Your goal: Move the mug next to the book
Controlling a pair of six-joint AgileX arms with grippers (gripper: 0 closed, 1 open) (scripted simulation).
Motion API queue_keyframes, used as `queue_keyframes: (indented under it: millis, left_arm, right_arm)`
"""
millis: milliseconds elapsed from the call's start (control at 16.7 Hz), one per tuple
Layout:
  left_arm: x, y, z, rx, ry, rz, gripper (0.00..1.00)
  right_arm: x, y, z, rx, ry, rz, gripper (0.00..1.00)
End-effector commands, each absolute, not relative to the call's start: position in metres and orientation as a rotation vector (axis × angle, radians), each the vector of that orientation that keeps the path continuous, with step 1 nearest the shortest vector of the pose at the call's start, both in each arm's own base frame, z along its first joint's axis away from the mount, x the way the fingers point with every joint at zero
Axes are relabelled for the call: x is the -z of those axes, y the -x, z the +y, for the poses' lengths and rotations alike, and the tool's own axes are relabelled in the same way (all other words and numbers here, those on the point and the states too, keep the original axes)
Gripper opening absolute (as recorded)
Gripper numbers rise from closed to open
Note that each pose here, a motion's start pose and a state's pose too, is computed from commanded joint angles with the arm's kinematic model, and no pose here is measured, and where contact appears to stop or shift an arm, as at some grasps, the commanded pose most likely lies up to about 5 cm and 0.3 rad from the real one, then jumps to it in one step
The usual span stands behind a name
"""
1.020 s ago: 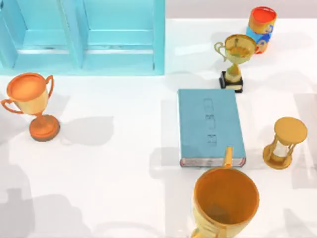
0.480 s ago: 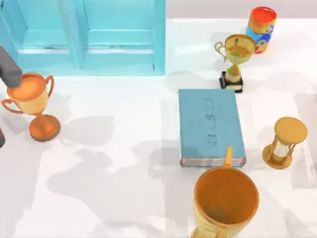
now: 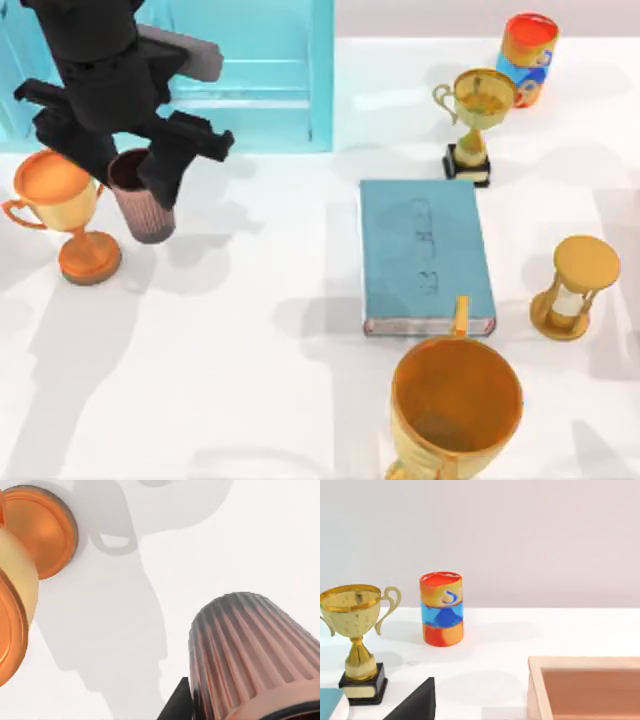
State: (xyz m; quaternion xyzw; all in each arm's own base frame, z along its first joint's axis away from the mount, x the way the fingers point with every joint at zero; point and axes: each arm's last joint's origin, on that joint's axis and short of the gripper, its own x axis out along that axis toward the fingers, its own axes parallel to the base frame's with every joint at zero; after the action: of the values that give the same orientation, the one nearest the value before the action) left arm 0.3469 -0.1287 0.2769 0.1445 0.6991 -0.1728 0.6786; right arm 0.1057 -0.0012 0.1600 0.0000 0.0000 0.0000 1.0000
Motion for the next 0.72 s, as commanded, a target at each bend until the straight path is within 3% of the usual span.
queue_keyframes:
  millis: [420, 720]
  left_arm:
    - [-0.268, -0.354, -0.228, 0.116, -0.077, 1.557, 0.0]
    - [-0.261, -0.352, -0.257, 0.036, 0.002, 1.543, 0.0]
  right_arm:
    - [-0.16, -0.106, -0.001, 0.0, 0.0, 0.0, 1.0]
    - [-0.16, -0.106, -0.001, 0.0, 0.0, 0.0, 1.0]
